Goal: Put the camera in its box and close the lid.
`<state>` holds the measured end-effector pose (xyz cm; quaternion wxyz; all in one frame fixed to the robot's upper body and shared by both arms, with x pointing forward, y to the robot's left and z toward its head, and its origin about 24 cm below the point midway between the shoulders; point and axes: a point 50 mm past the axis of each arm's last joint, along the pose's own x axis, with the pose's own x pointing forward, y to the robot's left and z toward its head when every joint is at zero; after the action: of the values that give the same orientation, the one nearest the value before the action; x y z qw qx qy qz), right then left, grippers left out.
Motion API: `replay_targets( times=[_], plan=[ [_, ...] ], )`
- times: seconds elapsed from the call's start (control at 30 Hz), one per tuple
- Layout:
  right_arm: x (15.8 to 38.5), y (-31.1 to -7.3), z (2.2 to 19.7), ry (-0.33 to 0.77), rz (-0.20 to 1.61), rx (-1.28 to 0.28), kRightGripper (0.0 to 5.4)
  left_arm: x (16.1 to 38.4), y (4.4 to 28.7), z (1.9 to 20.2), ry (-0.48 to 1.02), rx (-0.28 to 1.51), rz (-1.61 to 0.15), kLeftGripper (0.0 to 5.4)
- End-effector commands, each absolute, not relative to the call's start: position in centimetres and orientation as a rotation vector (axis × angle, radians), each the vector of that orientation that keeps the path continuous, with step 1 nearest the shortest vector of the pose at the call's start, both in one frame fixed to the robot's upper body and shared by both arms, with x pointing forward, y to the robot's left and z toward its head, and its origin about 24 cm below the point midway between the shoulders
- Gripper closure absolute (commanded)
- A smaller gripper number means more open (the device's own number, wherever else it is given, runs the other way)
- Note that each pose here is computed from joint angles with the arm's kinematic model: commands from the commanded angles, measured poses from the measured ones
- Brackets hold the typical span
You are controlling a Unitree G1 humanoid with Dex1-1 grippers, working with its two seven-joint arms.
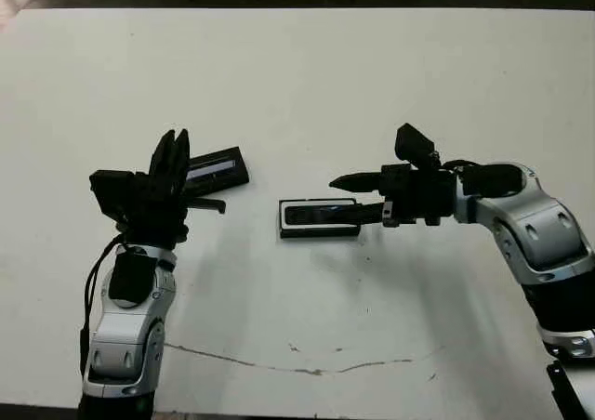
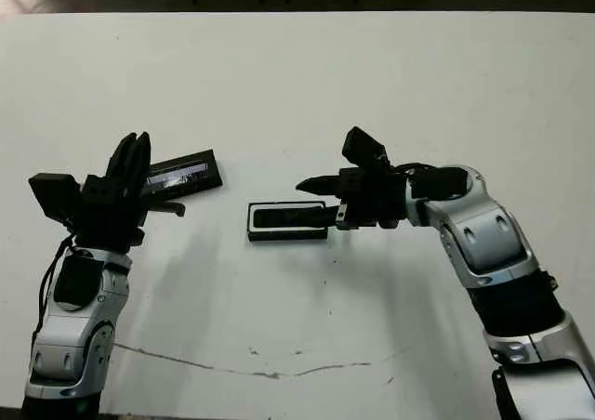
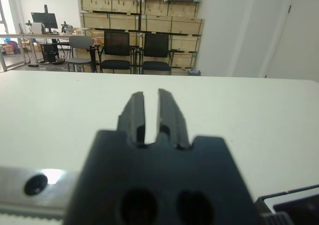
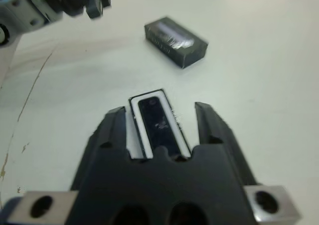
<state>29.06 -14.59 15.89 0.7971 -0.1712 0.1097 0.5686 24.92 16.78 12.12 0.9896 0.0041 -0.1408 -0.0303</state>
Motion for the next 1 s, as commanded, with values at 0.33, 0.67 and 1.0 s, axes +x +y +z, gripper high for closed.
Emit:
replay_targets(
  times=[0.33,0.67,1.0],
  plan=[
    [28.8,-17.4,18.1,0.002,0.960,-0.199,0.41,25.0,17.0,11.6,-0.243,0.038,-0.063,5.40],
    [27.1,-16.1,16.7,-0.106,0.568,-0.298,1.38,25.0,17.0,11.6,-0.240,0.033,-0.060,5.40],
    [25.3,-14.7,15.3,-0.205,0.589,-0.382,3.59,25.0,17.2,11.8,-0.246,0.039,-0.056,5.40]
  ],
)
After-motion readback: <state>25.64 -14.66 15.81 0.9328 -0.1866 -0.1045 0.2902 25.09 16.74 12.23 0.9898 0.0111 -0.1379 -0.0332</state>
